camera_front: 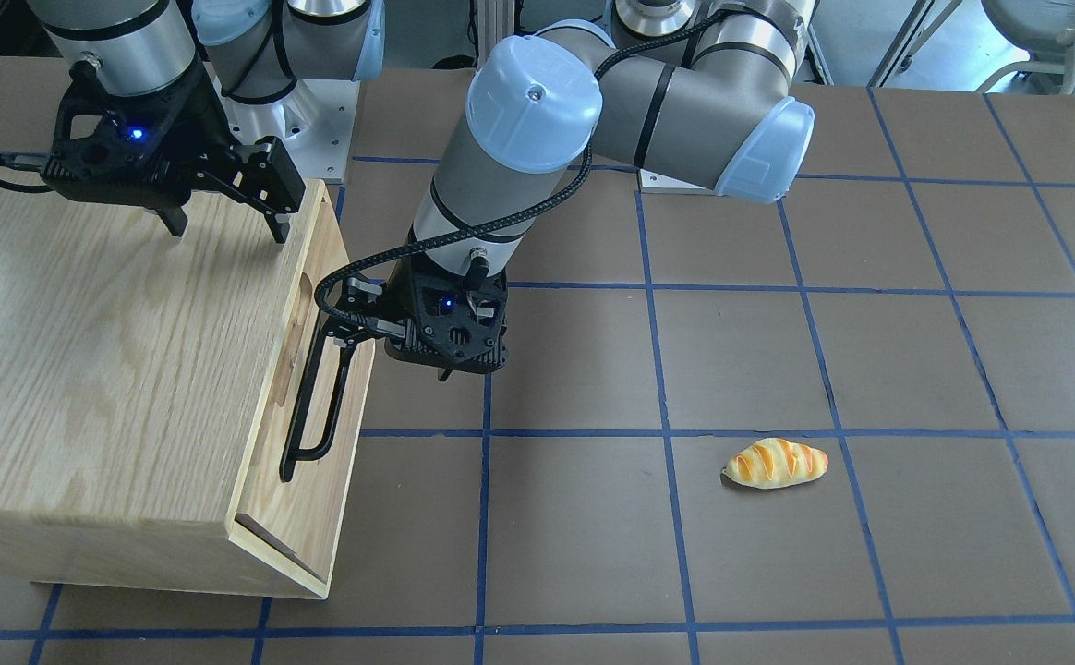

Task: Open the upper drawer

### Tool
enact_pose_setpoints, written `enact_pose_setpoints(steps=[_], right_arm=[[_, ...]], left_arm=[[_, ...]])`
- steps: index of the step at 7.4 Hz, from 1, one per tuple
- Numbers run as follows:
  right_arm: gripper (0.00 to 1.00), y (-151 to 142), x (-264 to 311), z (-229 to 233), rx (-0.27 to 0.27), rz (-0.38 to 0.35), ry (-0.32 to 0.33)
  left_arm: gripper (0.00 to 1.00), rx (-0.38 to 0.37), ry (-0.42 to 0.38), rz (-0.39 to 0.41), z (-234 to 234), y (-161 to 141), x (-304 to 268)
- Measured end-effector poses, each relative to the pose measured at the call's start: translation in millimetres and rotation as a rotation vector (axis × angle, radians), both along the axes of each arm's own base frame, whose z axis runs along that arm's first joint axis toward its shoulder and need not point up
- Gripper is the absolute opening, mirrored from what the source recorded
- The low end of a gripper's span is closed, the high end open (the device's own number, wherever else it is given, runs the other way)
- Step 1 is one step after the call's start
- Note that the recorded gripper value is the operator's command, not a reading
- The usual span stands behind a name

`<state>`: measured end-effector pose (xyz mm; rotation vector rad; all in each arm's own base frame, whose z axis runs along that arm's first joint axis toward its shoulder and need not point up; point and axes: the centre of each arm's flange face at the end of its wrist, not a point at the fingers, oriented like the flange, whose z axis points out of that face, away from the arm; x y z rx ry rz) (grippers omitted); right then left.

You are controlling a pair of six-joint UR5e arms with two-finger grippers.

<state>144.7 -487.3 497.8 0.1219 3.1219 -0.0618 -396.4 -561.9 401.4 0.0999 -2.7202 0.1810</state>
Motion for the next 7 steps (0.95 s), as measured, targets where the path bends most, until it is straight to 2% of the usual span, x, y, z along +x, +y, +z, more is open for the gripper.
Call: enact_pose_setpoints(steps=[7], right_arm=[[1.00, 0, 0, 0, 0.000, 0.000, 0.000]], left_arm=[[1.00, 0.023, -0.007, -0.014, -14, 5, -15]])
